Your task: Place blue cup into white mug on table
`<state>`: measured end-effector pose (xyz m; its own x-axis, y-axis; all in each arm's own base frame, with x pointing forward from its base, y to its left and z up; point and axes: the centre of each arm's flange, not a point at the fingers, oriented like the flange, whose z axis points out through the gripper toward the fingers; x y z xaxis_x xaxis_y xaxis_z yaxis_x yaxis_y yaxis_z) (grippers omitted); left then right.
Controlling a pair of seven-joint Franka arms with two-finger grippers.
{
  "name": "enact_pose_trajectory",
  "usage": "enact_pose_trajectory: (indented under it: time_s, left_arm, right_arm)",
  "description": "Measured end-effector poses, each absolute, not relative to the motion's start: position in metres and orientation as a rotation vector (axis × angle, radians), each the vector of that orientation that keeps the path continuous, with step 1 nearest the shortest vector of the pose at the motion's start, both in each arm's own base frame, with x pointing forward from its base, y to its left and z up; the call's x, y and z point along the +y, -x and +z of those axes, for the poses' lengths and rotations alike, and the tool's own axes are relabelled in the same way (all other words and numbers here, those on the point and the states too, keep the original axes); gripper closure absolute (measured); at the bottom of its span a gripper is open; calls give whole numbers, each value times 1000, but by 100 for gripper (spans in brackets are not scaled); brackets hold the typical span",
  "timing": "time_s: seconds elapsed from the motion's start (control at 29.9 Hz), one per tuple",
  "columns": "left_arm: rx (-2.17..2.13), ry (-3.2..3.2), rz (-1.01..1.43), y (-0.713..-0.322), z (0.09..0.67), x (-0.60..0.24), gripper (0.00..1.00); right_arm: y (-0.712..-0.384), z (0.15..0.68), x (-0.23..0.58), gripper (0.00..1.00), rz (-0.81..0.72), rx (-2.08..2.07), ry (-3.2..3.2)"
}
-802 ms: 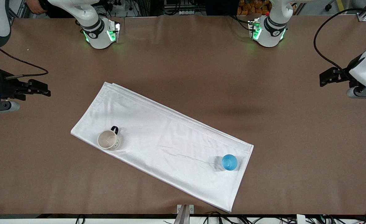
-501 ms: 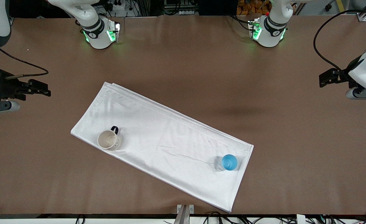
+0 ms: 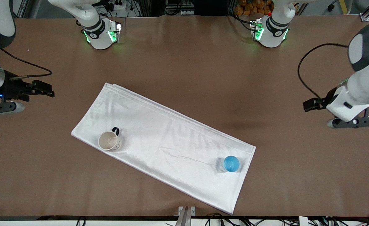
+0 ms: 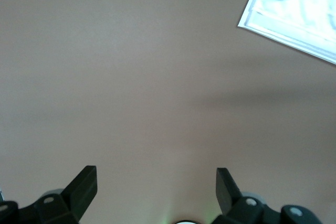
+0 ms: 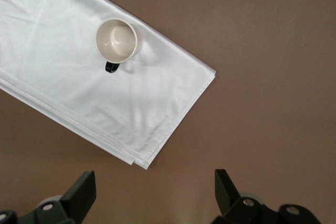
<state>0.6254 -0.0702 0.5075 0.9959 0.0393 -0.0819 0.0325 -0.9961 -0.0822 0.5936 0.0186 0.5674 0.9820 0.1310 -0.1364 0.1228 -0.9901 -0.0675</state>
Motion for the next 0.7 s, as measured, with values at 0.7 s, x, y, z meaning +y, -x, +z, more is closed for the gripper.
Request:
enact_pose_trajectory:
  time_s: [0.7]
  left_arm:
    - [-422,3153,-42,-681,369,-161,0]
  right_arm:
    - [-554,407,128,0,326,91,3108]
